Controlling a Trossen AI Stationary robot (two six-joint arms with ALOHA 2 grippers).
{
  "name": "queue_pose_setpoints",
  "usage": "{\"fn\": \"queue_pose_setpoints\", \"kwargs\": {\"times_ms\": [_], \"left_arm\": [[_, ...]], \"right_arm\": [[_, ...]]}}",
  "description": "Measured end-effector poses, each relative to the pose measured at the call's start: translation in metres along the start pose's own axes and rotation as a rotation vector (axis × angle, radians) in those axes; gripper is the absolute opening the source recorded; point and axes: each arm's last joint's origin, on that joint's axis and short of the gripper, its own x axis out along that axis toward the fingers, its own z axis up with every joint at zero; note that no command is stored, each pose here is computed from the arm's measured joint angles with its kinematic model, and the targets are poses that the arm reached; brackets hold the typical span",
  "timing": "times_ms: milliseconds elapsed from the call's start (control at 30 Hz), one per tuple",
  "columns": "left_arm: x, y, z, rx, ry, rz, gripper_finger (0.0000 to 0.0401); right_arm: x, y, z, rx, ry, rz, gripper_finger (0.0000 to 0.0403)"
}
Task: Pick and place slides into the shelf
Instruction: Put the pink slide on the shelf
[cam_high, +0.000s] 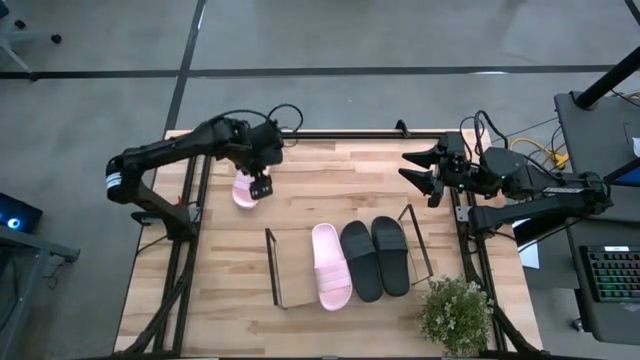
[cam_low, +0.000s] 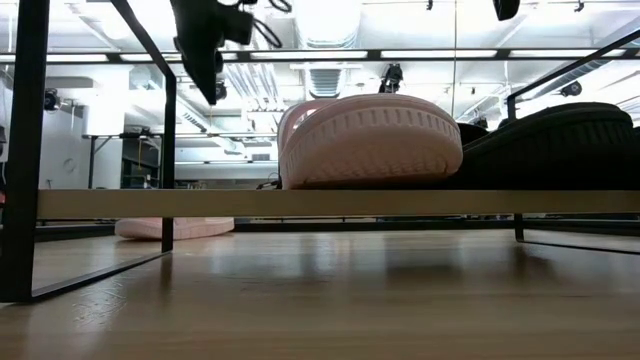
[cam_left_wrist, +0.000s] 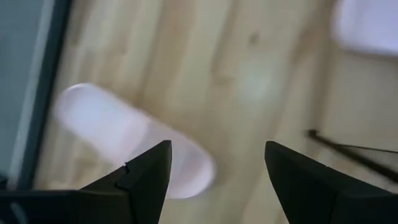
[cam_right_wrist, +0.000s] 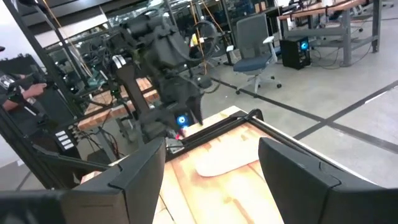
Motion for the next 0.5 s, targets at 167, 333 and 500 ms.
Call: {"fn": "queue_pose_setpoints", "kwargs": {"times_ms": [167,333,500], "left_arm": [[0.012,0.025,-0.002,-0.032,0.063,0.037,0.0242],[0.034,0.046,-0.008,-0.039,0.151,-0.014,0.0242],[0.065,0.067,-0.013,-0.05,0.312,-0.056,0.0242]], "right_arm": [[0.002,0.0,-0.001,-0.002,0.006,-0.002,0.0249],[0.005,0.001,-0.002,0.006,0.014,-0.005,0.0249],[0.009,0.001,-0.005,0.0,0.029,-0.011,0.0249]]}}
